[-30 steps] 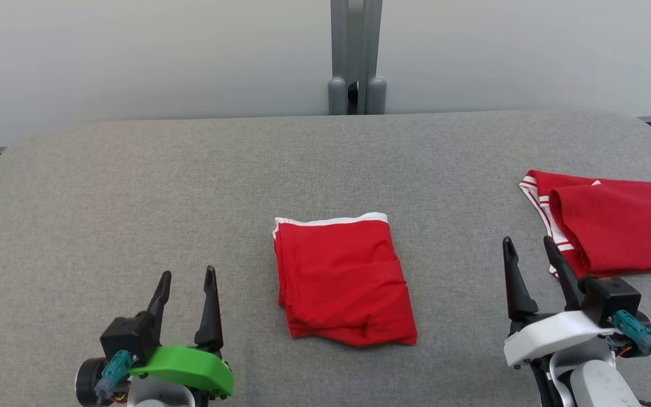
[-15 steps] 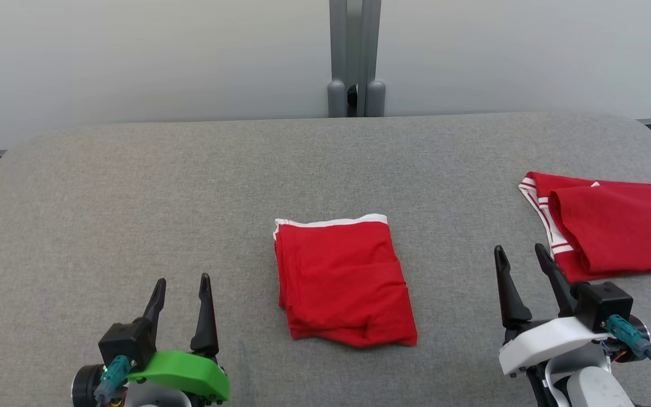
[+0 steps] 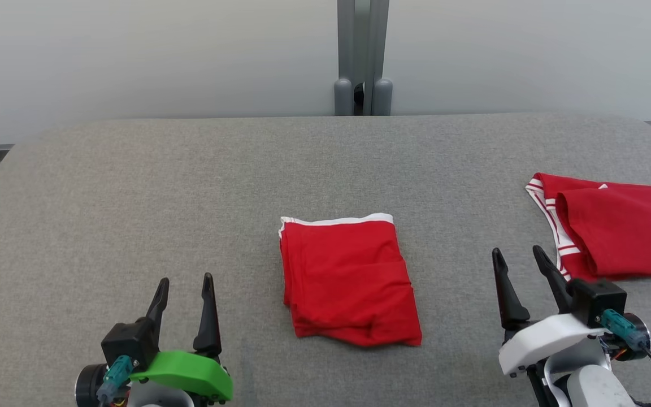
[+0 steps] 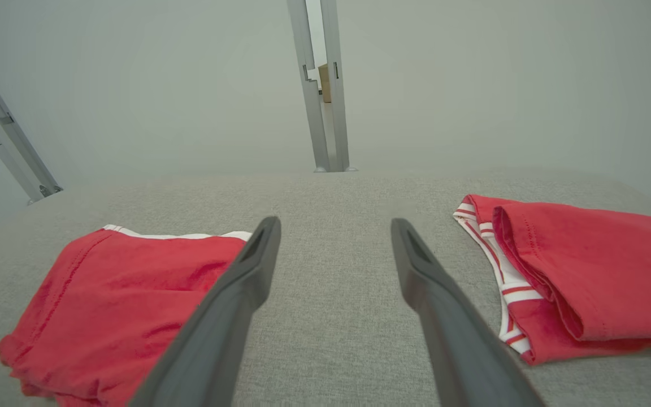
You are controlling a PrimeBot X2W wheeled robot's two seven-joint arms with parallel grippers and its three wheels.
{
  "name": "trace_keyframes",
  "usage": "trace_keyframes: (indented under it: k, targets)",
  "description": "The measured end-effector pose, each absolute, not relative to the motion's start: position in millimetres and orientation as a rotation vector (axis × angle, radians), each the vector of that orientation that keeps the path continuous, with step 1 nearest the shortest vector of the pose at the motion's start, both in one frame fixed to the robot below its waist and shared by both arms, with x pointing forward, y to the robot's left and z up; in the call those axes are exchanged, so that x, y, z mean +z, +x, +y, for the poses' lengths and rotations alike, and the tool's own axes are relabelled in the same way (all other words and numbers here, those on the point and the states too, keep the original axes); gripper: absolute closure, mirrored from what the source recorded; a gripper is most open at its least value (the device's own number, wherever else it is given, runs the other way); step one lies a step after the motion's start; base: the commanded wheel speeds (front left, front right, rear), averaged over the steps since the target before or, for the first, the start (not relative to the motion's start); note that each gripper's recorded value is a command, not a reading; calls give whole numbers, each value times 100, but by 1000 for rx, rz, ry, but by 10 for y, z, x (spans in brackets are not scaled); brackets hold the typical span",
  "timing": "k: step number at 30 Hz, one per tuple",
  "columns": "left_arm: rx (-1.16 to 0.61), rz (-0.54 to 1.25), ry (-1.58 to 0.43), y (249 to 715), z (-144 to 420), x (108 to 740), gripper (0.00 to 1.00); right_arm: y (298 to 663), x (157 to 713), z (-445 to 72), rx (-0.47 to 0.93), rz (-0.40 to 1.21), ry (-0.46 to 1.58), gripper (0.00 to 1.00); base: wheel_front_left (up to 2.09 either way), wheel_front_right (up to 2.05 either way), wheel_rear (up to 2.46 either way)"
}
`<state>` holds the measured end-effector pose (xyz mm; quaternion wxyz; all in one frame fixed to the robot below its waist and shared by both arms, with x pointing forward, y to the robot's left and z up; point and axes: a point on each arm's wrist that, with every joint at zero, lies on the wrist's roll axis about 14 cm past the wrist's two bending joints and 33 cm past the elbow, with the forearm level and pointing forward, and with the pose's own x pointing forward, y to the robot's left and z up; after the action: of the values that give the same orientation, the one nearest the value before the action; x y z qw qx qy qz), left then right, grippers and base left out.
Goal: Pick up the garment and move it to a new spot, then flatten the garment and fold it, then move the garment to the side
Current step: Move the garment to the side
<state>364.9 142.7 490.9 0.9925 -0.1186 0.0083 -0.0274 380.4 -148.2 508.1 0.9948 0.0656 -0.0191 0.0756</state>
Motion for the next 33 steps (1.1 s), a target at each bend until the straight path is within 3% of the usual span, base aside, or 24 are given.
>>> trace_keyframes:
  k: [14,33]
  targets:
    - [-4,18,-236,3527,1625,4881,0,4241,5209,-1014,289,125,98,0,0,0,0]
    - [160,40,-220,3368,2155,4796,0,4345,4087,-473,443,630,169,0,0,0,0]
